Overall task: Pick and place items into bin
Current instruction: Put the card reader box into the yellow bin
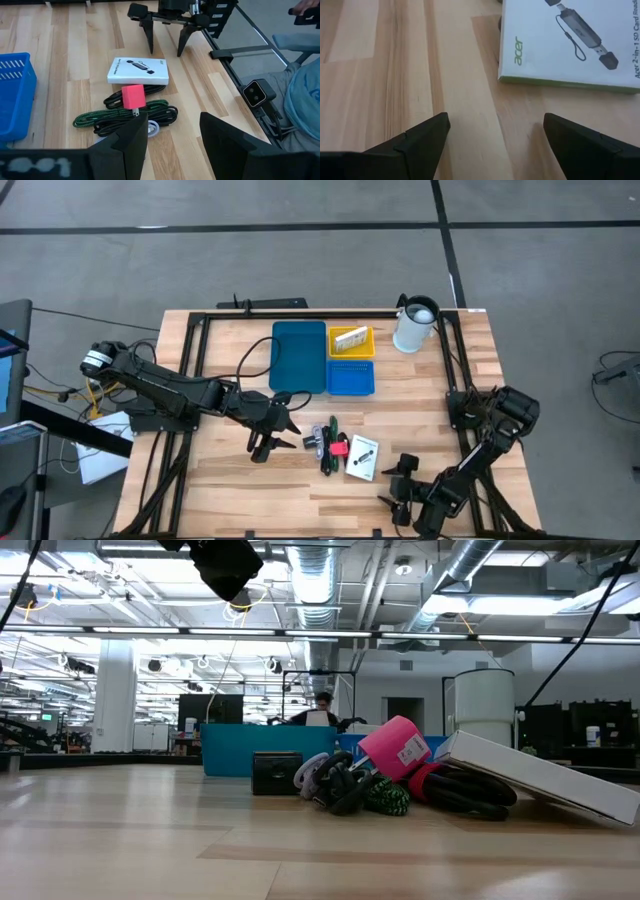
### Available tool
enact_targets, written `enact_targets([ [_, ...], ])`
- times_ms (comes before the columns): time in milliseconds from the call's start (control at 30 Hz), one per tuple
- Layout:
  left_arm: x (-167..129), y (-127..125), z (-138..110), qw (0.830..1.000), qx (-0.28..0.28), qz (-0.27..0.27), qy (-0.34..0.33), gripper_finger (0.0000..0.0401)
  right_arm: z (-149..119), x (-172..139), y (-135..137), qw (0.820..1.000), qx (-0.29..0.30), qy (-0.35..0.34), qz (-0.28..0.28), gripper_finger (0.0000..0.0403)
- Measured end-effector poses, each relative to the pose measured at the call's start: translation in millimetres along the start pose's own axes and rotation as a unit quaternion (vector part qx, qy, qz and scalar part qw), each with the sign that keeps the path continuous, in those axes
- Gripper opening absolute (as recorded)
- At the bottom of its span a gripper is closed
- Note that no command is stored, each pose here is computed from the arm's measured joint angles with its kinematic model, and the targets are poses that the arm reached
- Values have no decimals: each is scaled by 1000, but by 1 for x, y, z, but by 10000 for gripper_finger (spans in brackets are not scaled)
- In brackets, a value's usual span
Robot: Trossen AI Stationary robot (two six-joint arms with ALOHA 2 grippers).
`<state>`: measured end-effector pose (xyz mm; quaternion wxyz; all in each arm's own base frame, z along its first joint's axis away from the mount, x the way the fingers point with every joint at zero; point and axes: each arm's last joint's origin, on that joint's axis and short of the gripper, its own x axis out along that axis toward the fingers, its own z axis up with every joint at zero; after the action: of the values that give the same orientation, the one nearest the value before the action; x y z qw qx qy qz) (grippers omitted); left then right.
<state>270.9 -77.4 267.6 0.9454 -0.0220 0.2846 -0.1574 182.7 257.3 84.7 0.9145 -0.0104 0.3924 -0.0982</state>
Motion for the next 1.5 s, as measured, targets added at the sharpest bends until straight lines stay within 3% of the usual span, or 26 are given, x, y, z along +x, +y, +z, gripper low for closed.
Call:
enact_targets([
  [500,0,0,0,1000,0,0,0,169,22,-3,3,998,-42,21,-39,321],
  [767,0,0,0,1000,0,0,0,169,34,4,1,995,-79,16,-50,279],
  [1500,0,0,0,1000,0,0,1,169,38,5,4,996,-75,27,-26,174],
])
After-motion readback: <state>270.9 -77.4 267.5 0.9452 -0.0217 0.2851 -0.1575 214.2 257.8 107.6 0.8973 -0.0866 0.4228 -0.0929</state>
